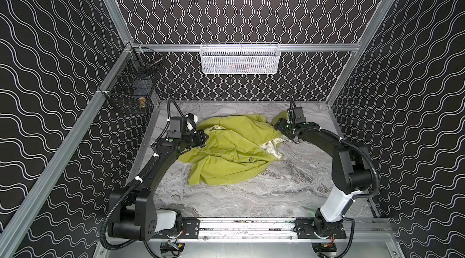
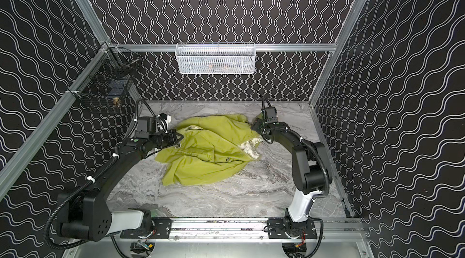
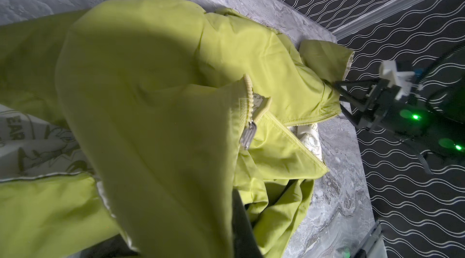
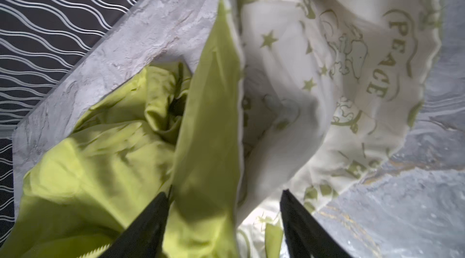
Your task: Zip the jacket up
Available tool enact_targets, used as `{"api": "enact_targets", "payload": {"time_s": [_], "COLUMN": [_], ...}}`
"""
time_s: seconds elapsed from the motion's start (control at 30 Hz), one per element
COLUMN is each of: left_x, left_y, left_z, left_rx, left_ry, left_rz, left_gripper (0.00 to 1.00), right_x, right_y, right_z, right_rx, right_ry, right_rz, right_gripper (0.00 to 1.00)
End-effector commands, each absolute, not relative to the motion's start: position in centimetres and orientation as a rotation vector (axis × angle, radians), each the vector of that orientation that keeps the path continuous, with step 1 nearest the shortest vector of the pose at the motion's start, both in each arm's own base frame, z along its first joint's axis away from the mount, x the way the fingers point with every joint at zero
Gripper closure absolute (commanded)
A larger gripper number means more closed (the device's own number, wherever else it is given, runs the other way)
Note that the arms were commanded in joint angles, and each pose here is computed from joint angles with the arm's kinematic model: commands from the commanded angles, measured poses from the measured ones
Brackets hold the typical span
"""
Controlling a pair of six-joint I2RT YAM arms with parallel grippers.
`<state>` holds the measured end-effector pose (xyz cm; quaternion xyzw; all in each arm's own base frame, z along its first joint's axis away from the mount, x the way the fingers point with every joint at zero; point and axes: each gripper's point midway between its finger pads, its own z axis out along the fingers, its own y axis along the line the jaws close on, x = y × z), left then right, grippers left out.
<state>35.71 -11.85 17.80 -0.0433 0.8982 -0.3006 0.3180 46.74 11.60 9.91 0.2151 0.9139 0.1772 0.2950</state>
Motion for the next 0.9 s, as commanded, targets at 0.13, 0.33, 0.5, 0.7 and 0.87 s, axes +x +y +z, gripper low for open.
{"api": "enact_targets", "payload": {"time_s": [0.13,0.33,0.5,0.7,0.87], "left_x": [35.3,34.5,33.7,33.7,34.2], "left_y": [-12.1,-11.7,-10.6,-8.1,-6.9], "left_z": [19.0,19.8,19.8,18.5,18.1], "left_rx": [-0.061,-0.038,-0.027,-0.086,-0.107], "left_ry": [2.354,2.368,2.417,2.474,2.482], "left_rz": [-0.798,-0.796,-0.769,-0.705,-0.693], "left_gripper": [1.0,1.0,1.0,1.0,1.0], "right_x": [49.3,50.8,52.0,52.2,50.5], "right_y": [13.3,12.7,10.7,6.1,2.1], "right_z": [11.3,14.6,16.2,16.8,18.9], "right_rx": [0.5,0.471,0.5,0.611,0.687], "right_ry": [2.397,2.33,2.299,2.279,2.225], "right_rz": [0.637,0.694,0.717,0.689,0.65], "right_gripper": [0.66,1.0,1.0,1.0,1.0]}}
